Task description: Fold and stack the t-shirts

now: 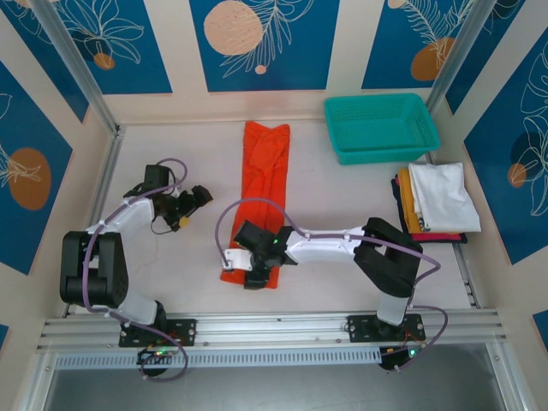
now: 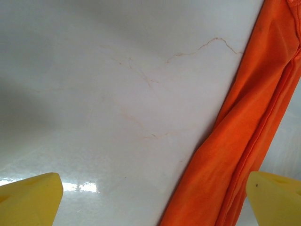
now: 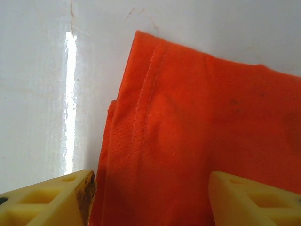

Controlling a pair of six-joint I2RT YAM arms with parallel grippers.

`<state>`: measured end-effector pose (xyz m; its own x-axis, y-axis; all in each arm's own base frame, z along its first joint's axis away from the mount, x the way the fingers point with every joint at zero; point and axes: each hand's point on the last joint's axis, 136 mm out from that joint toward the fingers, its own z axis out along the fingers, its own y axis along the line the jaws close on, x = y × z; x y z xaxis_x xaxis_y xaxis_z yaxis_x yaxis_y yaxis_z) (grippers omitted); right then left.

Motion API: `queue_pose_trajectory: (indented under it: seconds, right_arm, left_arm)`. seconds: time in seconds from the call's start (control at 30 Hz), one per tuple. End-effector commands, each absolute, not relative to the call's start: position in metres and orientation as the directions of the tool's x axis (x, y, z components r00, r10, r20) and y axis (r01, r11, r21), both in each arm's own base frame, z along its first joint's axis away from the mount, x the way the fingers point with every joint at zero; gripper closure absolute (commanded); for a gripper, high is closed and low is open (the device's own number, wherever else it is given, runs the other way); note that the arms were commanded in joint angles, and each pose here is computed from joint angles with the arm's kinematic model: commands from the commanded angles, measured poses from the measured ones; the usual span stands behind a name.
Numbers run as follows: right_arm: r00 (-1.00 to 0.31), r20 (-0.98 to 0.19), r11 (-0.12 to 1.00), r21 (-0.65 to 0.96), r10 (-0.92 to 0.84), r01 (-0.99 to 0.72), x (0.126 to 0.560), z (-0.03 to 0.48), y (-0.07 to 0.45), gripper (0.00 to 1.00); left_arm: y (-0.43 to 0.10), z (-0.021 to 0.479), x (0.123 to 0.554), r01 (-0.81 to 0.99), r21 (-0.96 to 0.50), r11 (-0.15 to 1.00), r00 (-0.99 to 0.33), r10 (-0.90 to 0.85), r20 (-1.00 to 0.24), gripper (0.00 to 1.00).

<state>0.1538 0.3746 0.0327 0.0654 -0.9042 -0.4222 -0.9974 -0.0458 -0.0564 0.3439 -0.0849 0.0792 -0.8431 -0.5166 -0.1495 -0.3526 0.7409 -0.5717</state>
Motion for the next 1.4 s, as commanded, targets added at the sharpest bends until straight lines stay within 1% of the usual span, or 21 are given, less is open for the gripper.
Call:
queue_pose_trajectory:
  seconds: [0.0,0.27,0.43,0.57,0.63,0.73,0.77,0.83,0.93,1.23,1.37]
  right_arm:
    - [0.103,-0.441,-0.111,-0.007,-0.892,-0.994,0.141,0.033,0.385,0.35]
    - [0.084,-0.413,-0.109,0.037,-0.907,-0.993,0.131,0.019,0.380,0.36]
    - [0.067,-0.349,-0.080,0.023,-0.935,-0.997,0.136,0.004,0.369,0.44]
    - [0.064,-0.323,-0.073,0.013,-0.944,-0.997,0.137,0.001,0.363,0.51]
    - [0.064,-0.314,-0.070,0.010,-0.947,-0.997,0.138,0.001,0.360,0.67]
    - [0.067,-0.289,-0.070,0.000,-0.955,-0.998,0.138,-0.001,0.354,0.86]
    - [0.067,-0.281,-0.069,-0.004,-0.957,-0.998,0.138,-0.002,0.351,0.88]
    - [0.066,-0.262,-0.063,-0.018,-0.963,-0.998,0.140,-0.003,0.345,0.99]
    - [0.057,-0.250,-0.053,-0.022,-0.966,-0.998,0.139,0.001,0.338,1.00]
    - [0.006,-0.328,-0.047,0.115,-0.944,-0.992,0.106,0.049,0.325,1.00]
    - [0.004,-0.336,-0.046,0.118,-0.942,-0.992,0.106,0.067,0.316,1.00]
  left_arm:
    - [-0.081,0.078,0.336,-0.355,-0.576,0.736,-0.849,-0.512,-0.132,0.00]
    - [-0.079,0.075,0.334,-0.364,-0.573,0.734,-0.846,-0.518,-0.125,0.00]
    - [-0.080,0.075,0.337,-0.363,-0.582,0.728,-0.846,-0.519,-0.121,0.00]
    - [-0.080,0.076,0.337,-0.363,-0.582,0.727,-0.846,-0.520,-0.122,0.00]
    - [-0.080,0.075,0.336,-0.365,-0.582,0.727,-0.846,-0.520,-0.118,0.00]
    - [-0.080,0.074,0.335,-0.366,-0.583,0.726,-0.846,-0.520,-0.117,0.00]
    - [-0.080,0.073,0.335,-0.366,-0.582,0.726,-0.846,-0.520,-0.116,0.00]
    - [-0.080,0.072,0.335,-0.369,-0.582,0.725,-0.845,-0.522,-0.115,0.00]
    - [-0.080,0.071,0.334,-0.368,-0.586,0.722,-0.845,-0.523,-0.113,0.00]
    - [-0.084,0.069,0.336,-0.367,-0.604,0.707,-0.844,-0.527,-0.104,0.00]
    - [-0.087,0.070,0.339,-0.358,-0.621,0.698,-0.845,-0.525,-0.102,0.00]
